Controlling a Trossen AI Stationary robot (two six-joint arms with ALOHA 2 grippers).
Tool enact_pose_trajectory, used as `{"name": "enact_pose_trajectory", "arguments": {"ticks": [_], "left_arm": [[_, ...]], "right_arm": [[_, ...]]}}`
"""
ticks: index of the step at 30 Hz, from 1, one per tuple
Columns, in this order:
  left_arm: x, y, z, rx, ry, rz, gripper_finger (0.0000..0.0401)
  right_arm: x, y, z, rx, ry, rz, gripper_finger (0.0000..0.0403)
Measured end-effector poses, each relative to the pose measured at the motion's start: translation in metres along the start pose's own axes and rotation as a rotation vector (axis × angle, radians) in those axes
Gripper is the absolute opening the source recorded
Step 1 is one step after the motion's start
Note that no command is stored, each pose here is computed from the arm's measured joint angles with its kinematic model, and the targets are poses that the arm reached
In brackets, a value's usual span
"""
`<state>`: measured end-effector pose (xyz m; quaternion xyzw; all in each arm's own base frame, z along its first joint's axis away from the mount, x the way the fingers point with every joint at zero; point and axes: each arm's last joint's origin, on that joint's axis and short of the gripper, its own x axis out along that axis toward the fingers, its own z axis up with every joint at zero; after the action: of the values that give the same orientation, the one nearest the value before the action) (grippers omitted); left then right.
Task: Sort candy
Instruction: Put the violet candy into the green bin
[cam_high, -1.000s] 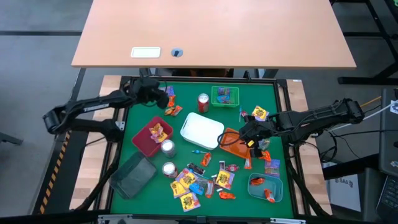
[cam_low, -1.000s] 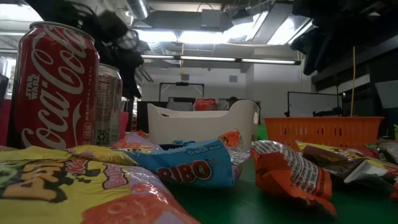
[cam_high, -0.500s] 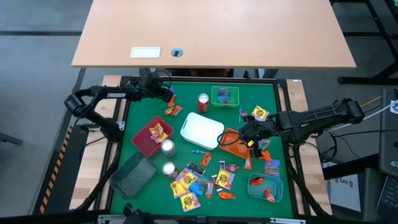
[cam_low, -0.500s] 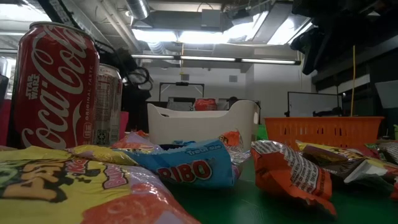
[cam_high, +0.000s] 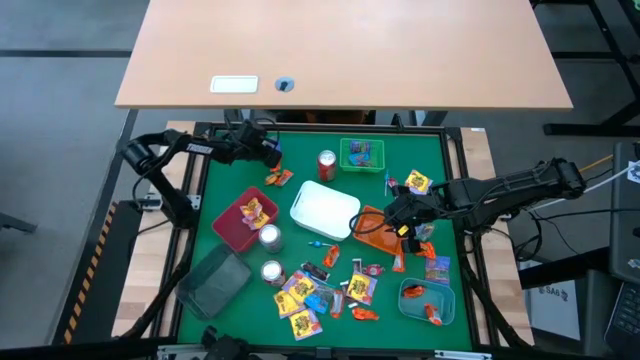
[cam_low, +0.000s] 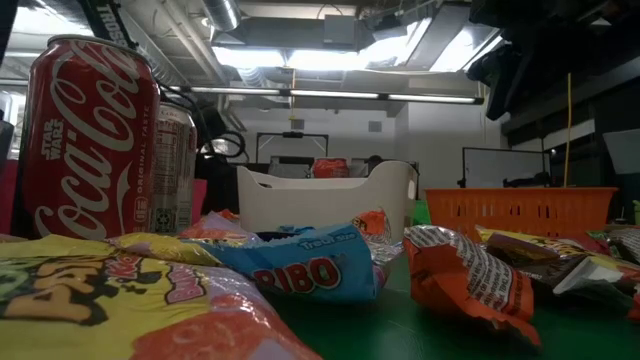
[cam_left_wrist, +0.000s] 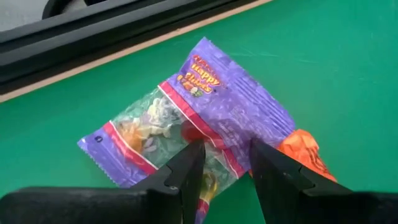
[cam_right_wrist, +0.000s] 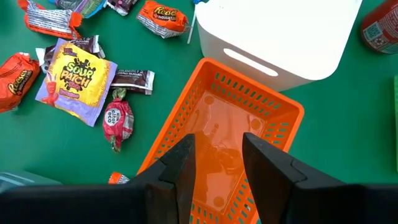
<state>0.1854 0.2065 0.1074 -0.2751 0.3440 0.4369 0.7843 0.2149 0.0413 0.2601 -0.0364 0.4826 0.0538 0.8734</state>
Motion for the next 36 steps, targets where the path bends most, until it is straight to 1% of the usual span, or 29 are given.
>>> {"name": "enact_pose_trajectory", "arguments": {"ticks": [4, 7, 12, 14, 17, 22, 25, 31, 36], "left_arm": [[0.0, 0.0, 0.0, 0.0, -0.001, 0.006, 0.0109], [0.001, 0.001, -0.001, -0.003, -0.003, 0.015, 0.0077], [0.001, 0.0, 0.0, -0.007, -0.006, 0.01, 0.001], [0.001, 0.0, 0.0, -0.008, -0.016, 0.002, 0.0005], [0.0, -0.002, 0.002, -0.006, -0.035, -0.013, 0.0002], [-0.01, -0.005, 0.007, -0.01, -0.056, -0.098, 0.0], [-0.017, -0.008, 0.013, -0.031, -0.085, -0.154, 0.0], [-0.034, -0.017, 0.024, -0.097, -0.138, -0.328, 0.0], [-0.047, -0.037, 0.032, -0.125, -0.219, -0.48, 0.0]], "right_arm": [[0.0, 0.0, 0.0, 0.0, 0.0, 0.0, 0.0131], [0.0, 0.0, 0.0, 0.0, 0.0, 0.0, 0.0131], [0.0, 0.0, 0.0, 0.0, 0.0, 0.0, 0.0131], [0.0, 0.0, 0.0, 0.0, -0.003, -0.014, 0.0131], [0.0, -0.002, 0.002, 0.001, -0.023, -0.075, 0.0131], [-0.001, -0.006, 0.007, -0.022, -0.08, -0.22, 0.0131], [-0.001, -0.007, 0.009, -0.068, -0.096, -0.269, 0.0131], [-0.002, -0.007, 0.013, -0.087, -0.124, -0.277, 0.0131], [-0.002, -0.008, 0.013, -0.087, -0.125, -0.288, 0.0131]]}}
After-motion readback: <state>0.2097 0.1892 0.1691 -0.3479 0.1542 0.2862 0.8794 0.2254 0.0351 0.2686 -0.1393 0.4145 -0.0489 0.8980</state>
